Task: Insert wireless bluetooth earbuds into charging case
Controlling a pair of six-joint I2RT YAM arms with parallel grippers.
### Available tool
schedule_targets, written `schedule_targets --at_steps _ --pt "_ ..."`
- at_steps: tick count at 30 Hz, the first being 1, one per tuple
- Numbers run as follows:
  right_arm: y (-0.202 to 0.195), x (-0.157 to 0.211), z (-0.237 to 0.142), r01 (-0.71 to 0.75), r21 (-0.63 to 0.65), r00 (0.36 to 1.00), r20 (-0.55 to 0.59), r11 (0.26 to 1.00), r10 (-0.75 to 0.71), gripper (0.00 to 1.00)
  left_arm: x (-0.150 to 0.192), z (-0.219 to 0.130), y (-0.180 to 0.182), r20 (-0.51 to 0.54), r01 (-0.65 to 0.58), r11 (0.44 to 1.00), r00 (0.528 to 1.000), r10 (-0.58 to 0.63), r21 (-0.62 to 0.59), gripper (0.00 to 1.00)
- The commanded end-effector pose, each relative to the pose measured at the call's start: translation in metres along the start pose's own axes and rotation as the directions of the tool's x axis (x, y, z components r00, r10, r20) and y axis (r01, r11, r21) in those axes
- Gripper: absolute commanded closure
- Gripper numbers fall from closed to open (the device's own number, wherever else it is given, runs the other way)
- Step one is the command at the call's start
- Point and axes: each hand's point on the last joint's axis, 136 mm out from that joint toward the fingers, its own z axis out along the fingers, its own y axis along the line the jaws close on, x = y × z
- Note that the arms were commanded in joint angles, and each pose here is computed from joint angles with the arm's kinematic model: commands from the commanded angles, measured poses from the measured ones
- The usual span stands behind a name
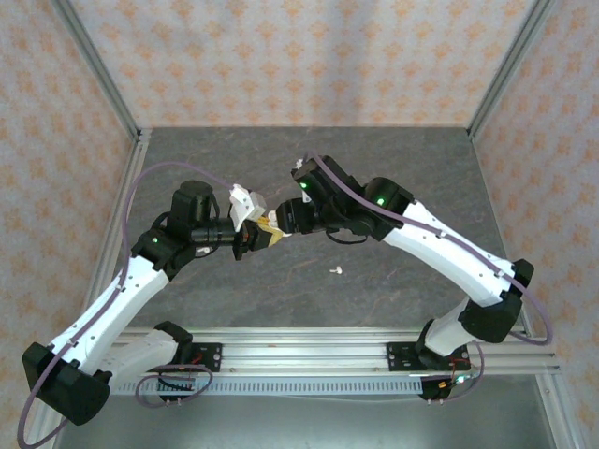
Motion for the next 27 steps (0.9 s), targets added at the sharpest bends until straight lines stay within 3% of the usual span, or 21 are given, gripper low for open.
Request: schedule_targets --at_steps 1,14,22,27 --pt "0.0 -0.001 -0.003 -0.001 0.02 1.0 0.001 1.0 0.001 0.5 -0.011 -0.003 0.0 0.042 -0.033 0.999 0.999 0.033 -0.004 1.0" --pt "-0.004 0.006 0.005 0.02 0.037 0.999 -0.034 0.999 -0.019 0.6 -0.011 -0.003 -0.001 0.038 -0.039 0.999 0.999 0.039 0.0 1.0" --pt "0.001 0.009 0.004 0.072 -0.003 0.997 -0.039 0.997 -0.072 0.8 -0.012 -0.006 -0.007 0.046 -0.053 0.998 0.998 0.053 0.019 1.0" --pt "0.004 0.013 0.0 0.135 -0.041 0.99 -0.039 0.99 -0.137 0.87 -0.013 -0.008 -0.012 0.05 -0.067 0.997 0.997 0.065 0.038 1.0"
